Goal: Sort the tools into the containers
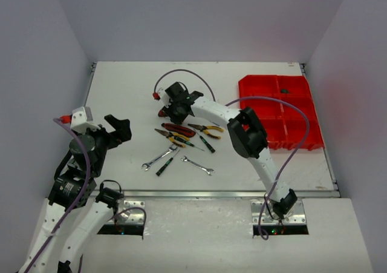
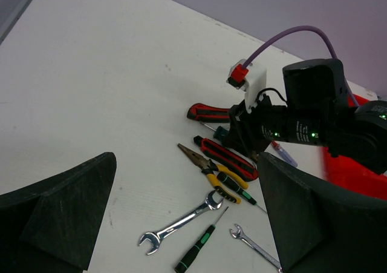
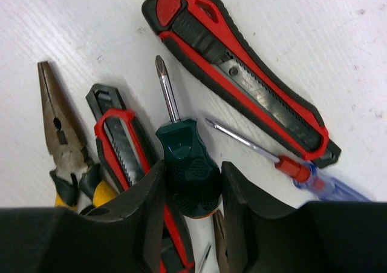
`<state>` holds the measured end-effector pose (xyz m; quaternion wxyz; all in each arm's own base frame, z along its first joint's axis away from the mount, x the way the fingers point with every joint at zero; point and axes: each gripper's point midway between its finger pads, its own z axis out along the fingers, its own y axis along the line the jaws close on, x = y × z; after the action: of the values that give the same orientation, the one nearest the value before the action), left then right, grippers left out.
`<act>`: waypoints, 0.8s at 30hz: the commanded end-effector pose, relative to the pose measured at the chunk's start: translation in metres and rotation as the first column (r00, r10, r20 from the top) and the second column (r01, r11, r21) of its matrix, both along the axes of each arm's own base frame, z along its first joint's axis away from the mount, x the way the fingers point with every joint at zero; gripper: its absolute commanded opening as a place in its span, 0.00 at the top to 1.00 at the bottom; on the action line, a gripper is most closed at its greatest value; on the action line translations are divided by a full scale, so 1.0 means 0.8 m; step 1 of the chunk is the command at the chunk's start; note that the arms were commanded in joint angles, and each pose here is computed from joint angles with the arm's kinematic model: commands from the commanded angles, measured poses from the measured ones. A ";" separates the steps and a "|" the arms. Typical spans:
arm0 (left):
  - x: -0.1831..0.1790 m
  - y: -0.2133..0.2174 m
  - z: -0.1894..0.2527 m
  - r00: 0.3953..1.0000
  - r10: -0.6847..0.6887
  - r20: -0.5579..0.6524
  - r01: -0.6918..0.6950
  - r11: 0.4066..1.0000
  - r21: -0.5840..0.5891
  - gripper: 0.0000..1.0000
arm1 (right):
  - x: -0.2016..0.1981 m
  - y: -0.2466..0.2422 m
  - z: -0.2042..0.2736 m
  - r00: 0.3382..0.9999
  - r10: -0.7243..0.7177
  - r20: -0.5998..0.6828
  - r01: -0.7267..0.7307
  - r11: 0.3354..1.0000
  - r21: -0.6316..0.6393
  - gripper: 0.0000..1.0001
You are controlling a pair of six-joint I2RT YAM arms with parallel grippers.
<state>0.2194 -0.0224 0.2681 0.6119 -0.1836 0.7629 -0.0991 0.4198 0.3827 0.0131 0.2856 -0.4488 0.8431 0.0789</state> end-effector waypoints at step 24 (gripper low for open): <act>0.002 -0.008 0.015 0.998 -0.028 0.055 0.029 0.999 -0.016 0.00 | 0.117 -0.635 0.220 0.048 -0.995 0.082 0.910 0.078 0.407 0.86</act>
<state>0.2188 -0.0258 0.2692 0.6126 -0.1779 0.7628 -0.1060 0.5123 -0.1101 0.1936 0.4509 0.1832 0.8676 -0.1025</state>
